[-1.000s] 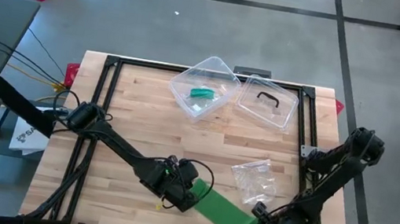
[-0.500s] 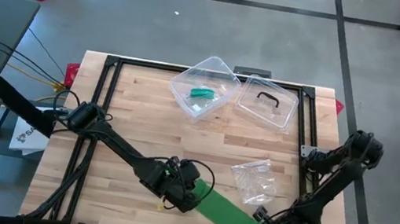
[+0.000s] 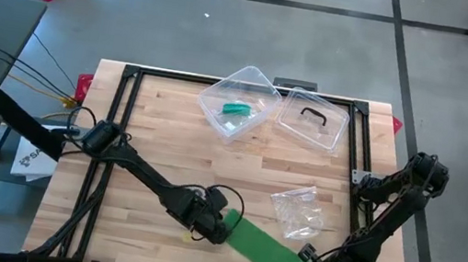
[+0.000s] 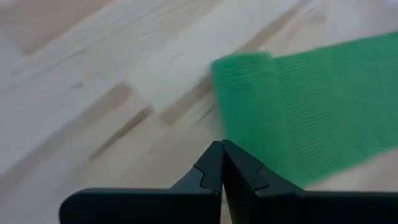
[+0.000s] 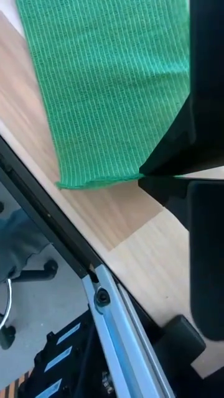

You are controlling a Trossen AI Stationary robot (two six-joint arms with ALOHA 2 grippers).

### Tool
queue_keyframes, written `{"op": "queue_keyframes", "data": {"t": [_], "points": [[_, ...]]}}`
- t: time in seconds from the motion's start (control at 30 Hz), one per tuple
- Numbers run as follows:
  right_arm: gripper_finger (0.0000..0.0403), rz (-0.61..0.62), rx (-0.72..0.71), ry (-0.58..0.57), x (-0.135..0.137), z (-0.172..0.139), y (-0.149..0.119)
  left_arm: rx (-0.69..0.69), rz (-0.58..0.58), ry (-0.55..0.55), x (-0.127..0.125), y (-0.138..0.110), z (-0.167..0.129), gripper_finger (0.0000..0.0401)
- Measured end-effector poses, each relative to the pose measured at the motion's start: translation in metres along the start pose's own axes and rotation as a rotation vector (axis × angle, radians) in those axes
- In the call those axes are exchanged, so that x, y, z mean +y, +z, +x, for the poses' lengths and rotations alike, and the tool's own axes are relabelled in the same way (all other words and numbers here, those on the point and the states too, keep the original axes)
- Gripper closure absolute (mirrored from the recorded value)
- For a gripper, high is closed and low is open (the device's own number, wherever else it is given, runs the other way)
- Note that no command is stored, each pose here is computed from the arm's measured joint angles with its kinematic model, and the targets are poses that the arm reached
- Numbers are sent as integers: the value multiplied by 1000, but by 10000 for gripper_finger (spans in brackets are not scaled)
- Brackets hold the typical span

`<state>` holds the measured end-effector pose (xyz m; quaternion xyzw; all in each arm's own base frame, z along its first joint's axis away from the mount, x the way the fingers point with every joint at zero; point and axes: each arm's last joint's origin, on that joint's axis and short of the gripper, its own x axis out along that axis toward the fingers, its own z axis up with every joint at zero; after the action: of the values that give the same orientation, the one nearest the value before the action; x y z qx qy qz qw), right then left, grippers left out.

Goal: Roll bandage
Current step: Roll the green bandage

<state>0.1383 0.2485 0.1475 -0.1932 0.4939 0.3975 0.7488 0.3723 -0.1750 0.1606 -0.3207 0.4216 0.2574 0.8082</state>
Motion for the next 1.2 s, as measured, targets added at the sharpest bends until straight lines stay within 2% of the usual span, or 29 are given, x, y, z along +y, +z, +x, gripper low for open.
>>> {"op": "queue_keyframes", "data": {"t": [0.1, 0.17, 0.27, 0.37, 0.47, 0.57, 0.7, 0.77, 0.93, 1.03, 1.2], "points": [[402, 1, 4, -1, 0, 0, 0, -79, 25, -189, -21, 11, -10, 401], [402, 3, 5, -8, 0, 0, -1, -111, 40, -234, -29, 21, -25, 401], [402, 3, 7, -15, -1, 0, -1, -73, 80, -131, -23, 23, -30, 401], [402, 4, 9, -21, -1, 0, -1, 10, 56, -13, -10, 19, -29, 401], [403, 1, 8, -29, -1, 0, -1, 63, 37, 31, -2, 10, -17, 401], [403, 3, 10, -40, -1, 0, -1, 92, 20, -19, -3, 2, 1, 401], [403, 1, 11, -47, -2, 0, -2, 40, 40, -144, -19, 9, 6, 401], [403, 2, 13, -47, -2, 0, -2, -48, 84, -154, -27, 17, -1, 401], [403, 5, 17, -50, -2, 0, -2, -222, 180, -211, -52, 48, -47, 401], [403, 6, 17, -51, -3, 0, -2, -167, 201, -127, -44, 45, -41, 401], [403, 10, 22, -53, -4, 0, -2, 11, 92, 105, -8, 30, -20, 401]]}}
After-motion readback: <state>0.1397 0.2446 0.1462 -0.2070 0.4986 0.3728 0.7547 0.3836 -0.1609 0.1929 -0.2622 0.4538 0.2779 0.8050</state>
